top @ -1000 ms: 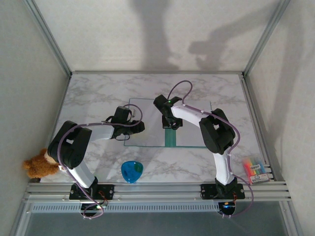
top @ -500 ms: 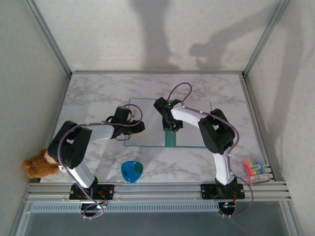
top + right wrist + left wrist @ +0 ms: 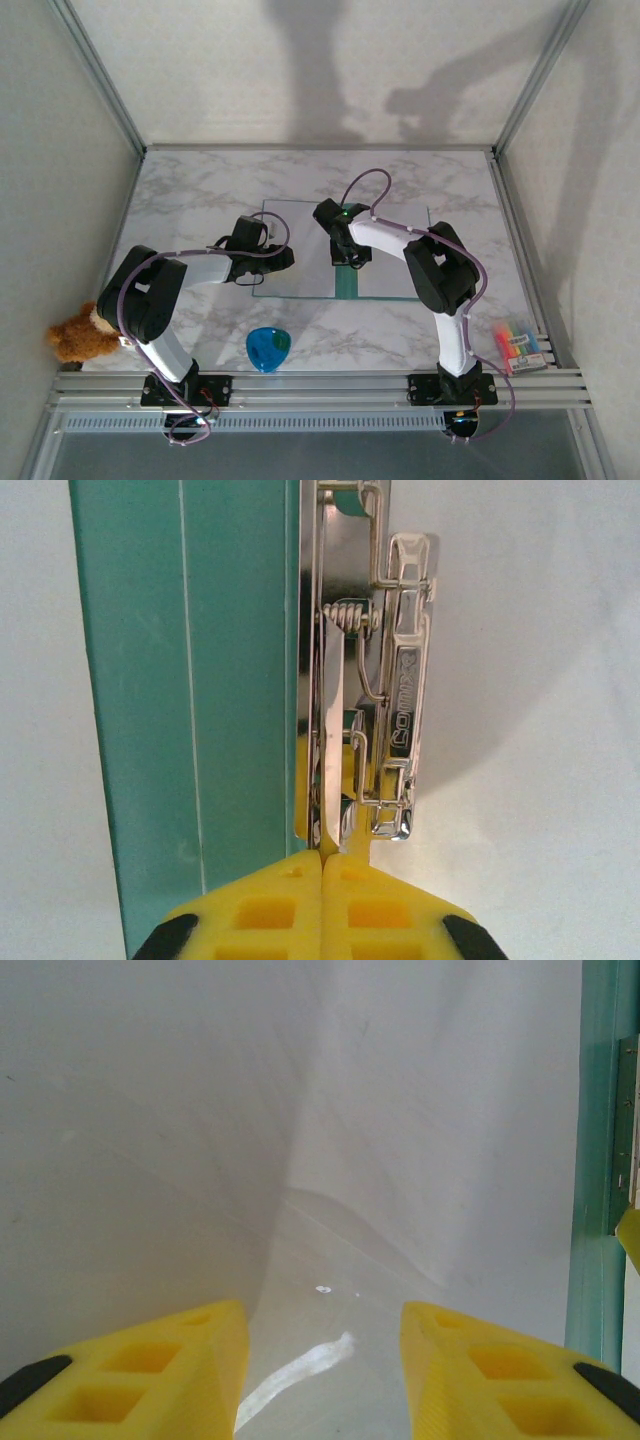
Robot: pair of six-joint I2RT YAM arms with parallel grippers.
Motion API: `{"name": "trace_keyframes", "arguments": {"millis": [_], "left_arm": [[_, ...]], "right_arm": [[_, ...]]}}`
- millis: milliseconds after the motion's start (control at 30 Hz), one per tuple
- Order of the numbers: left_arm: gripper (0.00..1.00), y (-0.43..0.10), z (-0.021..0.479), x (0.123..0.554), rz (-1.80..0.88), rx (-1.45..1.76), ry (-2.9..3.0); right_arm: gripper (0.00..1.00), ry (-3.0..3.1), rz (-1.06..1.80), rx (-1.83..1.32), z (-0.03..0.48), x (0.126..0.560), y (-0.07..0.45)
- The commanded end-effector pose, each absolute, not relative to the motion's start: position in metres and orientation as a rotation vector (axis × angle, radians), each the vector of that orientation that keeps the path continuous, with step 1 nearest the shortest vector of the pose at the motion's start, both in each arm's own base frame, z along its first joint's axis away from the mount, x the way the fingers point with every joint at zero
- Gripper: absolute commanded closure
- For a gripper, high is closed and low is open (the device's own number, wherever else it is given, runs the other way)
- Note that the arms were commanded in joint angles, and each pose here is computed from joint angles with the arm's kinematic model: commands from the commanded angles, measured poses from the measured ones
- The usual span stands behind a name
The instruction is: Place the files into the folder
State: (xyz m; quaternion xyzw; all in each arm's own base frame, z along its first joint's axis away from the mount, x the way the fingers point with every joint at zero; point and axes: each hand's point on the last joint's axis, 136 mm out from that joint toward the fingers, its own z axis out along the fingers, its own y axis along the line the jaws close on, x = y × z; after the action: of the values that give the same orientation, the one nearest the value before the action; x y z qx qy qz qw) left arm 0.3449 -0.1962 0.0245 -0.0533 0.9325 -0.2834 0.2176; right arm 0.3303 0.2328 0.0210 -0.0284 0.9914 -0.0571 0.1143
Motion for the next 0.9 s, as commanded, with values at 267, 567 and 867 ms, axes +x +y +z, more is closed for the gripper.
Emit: {"name": "trace_keyframes", "arguments": {"millis": [267,567,867], "left_arm": [[0.54,-0.179,-0.024,0.305,-0.669,-0.207,2.785],[0.54,-0.179,-0.024,0.305,-0.667,-0.203,2.787],[0.54,-0.180,-0.022,0.307,-0.669,-0.202,2.785]], "right_arm": [[1.00,3.056,-0.233,-0.088,-0.017,0.303,0.221],[1.00,3.013,-0.197,-0.087,0.009,0.314,0.228],[1.00,2.988,-0.193,-0.094,0.023,0.320,0.229]]}}
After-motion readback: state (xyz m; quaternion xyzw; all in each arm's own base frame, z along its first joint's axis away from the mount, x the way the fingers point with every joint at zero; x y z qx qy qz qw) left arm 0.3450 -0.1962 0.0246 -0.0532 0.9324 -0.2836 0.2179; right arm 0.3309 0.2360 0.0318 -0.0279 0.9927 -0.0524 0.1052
